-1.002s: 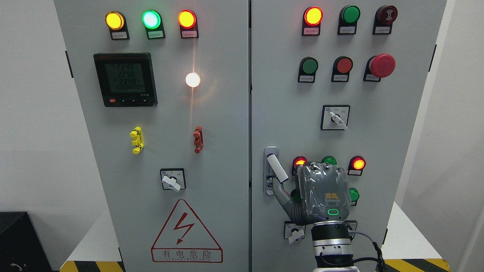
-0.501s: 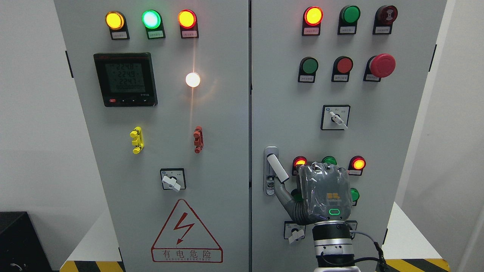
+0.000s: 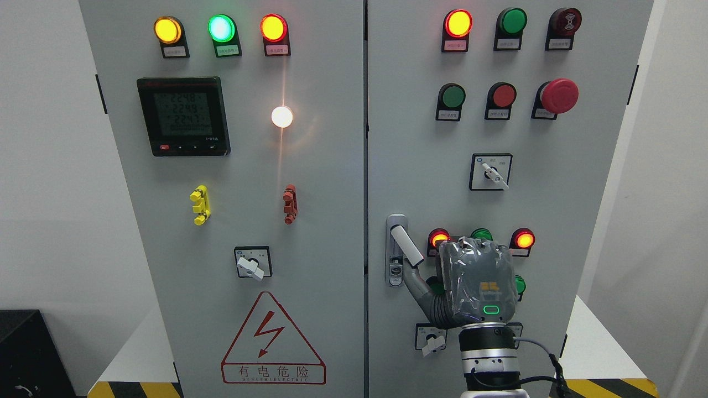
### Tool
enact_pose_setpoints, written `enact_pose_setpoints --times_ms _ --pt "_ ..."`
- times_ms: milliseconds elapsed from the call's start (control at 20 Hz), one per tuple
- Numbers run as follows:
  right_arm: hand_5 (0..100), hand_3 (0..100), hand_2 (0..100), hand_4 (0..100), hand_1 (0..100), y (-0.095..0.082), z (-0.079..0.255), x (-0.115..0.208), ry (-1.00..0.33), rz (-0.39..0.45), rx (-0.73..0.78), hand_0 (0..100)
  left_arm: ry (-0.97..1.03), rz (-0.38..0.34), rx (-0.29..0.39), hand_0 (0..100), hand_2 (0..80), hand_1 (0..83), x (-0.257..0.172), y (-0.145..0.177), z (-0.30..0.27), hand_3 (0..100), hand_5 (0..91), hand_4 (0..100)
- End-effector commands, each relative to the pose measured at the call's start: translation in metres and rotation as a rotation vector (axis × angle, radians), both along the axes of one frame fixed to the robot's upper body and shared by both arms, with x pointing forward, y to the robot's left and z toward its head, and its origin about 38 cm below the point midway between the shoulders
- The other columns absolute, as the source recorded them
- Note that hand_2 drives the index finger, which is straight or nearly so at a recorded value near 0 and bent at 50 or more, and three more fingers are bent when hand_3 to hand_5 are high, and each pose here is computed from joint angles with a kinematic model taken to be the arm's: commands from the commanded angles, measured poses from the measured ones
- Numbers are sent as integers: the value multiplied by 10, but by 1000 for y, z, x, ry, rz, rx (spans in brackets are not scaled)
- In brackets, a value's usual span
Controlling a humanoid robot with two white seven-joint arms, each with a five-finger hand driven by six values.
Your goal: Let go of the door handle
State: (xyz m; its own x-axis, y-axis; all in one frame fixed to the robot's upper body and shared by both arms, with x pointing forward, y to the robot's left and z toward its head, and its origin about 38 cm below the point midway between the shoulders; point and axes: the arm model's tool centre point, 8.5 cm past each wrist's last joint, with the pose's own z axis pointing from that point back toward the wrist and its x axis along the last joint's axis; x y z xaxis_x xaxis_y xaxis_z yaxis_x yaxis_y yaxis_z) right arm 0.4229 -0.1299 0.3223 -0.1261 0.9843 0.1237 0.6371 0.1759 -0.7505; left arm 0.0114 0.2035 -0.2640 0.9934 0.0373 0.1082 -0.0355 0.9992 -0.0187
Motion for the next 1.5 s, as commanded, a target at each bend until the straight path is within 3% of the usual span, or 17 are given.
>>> enact_pose_setpoints --times_ms 0,1452 --pt "1000 1000 961 1000 406 -1 1 0 -4 -3 4 440 3 -3 4 120 0 556 7 1 1 0 0 0" --pt "1000 1000 958 1000 385 -2 3 -1 -13 -2 7 482 3 -3 4 120 0 556 7 1 1 0 0 0"
